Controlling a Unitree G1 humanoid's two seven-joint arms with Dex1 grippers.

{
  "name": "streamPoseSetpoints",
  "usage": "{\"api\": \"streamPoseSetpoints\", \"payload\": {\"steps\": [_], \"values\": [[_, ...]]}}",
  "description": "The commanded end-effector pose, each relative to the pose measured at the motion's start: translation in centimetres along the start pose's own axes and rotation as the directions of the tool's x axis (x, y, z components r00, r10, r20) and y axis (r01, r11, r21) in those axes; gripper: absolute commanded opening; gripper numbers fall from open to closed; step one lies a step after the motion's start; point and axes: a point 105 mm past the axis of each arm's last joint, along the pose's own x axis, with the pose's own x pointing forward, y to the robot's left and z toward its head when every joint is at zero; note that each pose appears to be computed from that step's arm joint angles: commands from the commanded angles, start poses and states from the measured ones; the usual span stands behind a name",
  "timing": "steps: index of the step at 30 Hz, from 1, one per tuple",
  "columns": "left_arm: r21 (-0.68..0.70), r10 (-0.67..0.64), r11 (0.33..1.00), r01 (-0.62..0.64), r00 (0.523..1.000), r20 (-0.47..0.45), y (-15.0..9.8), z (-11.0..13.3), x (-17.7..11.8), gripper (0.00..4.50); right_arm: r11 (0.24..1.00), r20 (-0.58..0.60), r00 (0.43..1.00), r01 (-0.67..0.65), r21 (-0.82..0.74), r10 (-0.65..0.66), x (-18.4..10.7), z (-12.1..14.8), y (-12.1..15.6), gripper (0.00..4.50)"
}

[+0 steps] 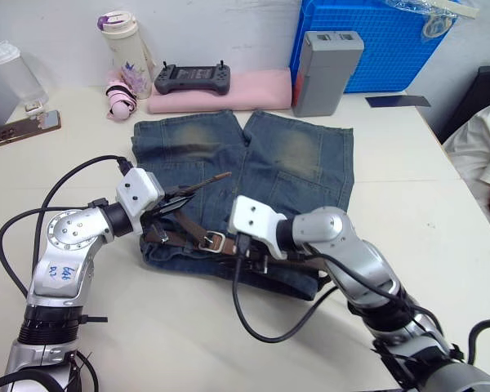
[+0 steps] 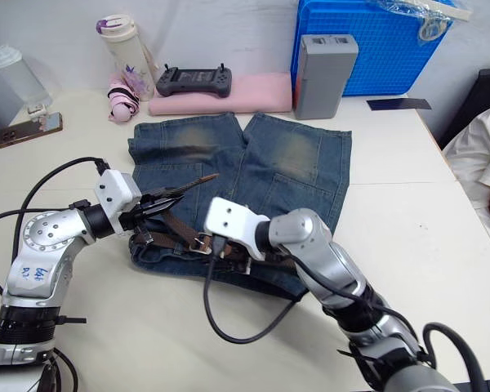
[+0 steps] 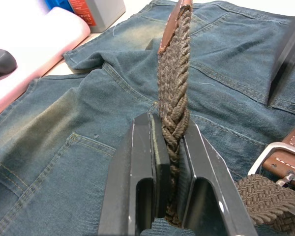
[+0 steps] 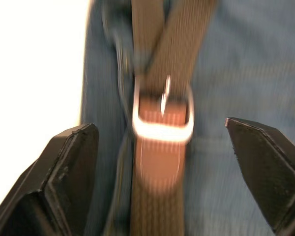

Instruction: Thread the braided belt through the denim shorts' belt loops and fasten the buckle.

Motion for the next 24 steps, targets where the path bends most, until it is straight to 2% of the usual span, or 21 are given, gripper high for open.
{"api": "streamPoseSetpoints", "payload": {"steps": [1, 4, 10, 18, 21, 24], "values": [[0.035, 0.012, 0.999, -0.014, 0.999, 0.051, 0.6, 1.8, 0.0, 0.0, 0.992, 0.028, 0.999, 0.048, -0.118, -0.045, 0.0, 0.7, 0.6, 4.49], [0.027, 0.002, 1.0, -0.003, 0.998, 0.056, 0.6, 2.0, 0.3, 0.0, 0.973, 0.019, 0.989, 0.146, -0.177, -0.145, 0.7, -0.2, 0.6, 4.49], [0.021, -0.005, 1.0, 0.004, 0.998, 0.057, 0.4, 2.1, 0.4, 0.0, 0.92, 0.035, 0.952, 0.302, -0.251, -0.303, 1.1, -0.3, -0.5, 4.49], [0.017, -0.01, 1.0, 0.01, 0.999, 0.052, 0.3, 2.0, 0.5, 0.0, 0.855, 0.022, 0.885, 0.456, -0.245, -0.466, -0.1, -0.8, -2.1, 4.49], [0.016, -0.009, 1.0, 0.009, 0.999, 0.042, 0.4, 1.7, 0.4, 0.0, 0.829, 0.031, 0.864, 0.493, -0.263, -0.503, -0.5, -0.8, -2.4, 3.72], [0.028, -0.025, 0.999, 0.025, 1.0, 0.01, 0.5, 1.0, 0.1, 0.0, 0.807, 0.069, 0.852, 0.515, -0.288, -0.519, -0.6, -0.1, -2.6, 2.49]]}}
